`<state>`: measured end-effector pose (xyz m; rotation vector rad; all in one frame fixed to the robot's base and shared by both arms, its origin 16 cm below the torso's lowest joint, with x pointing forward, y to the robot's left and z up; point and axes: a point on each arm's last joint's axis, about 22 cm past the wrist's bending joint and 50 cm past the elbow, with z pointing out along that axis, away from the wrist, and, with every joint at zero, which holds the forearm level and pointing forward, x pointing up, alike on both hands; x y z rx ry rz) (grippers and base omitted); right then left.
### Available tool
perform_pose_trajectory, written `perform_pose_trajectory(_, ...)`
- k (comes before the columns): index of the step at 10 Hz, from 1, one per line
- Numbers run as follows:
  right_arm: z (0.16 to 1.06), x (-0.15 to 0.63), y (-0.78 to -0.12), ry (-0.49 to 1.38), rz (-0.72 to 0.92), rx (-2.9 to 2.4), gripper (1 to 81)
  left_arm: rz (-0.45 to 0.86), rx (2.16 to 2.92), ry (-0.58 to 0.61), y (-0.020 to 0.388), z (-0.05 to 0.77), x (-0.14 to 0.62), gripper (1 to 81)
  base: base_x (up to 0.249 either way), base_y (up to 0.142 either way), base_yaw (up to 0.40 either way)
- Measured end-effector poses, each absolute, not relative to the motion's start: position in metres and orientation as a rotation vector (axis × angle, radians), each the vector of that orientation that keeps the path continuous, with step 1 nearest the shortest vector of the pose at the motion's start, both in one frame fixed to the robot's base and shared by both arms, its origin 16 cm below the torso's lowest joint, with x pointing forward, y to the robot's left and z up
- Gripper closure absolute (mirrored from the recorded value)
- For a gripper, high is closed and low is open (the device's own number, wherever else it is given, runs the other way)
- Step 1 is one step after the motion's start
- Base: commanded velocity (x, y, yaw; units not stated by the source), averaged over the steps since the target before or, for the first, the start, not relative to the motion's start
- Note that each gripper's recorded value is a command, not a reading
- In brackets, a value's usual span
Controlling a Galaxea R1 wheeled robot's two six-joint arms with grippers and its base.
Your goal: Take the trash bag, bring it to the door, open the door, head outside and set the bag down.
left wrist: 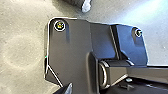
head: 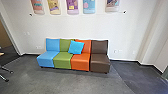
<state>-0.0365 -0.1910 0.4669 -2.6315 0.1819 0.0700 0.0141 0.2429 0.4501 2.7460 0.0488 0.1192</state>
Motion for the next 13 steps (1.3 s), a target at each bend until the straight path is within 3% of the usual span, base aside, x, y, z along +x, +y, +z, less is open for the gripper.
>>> perform_pose_trajectory(3,0.494,-0.021,-0.198,0.184,0.073,-2.568,1.0,0.124,2.702,0.047,0.247,0.467,0.014,1.0,0.000,0.000,0.000)
perform_pose_trajectory(9,0.555,0.014,-0.227,0.212,0.083,-2.480,1.0,0.120,2.720,0.057,0.280,0.472,0.043,1.0,0.000,0.000,0.000)
perform_pose_trajectory(13,0.580,0.048,-0.247,0.244,0.115,-2.454,1.0,0.080,2.723,0.145,0.285,0.461,0.078,1.0,0.000,0.000,0.000)
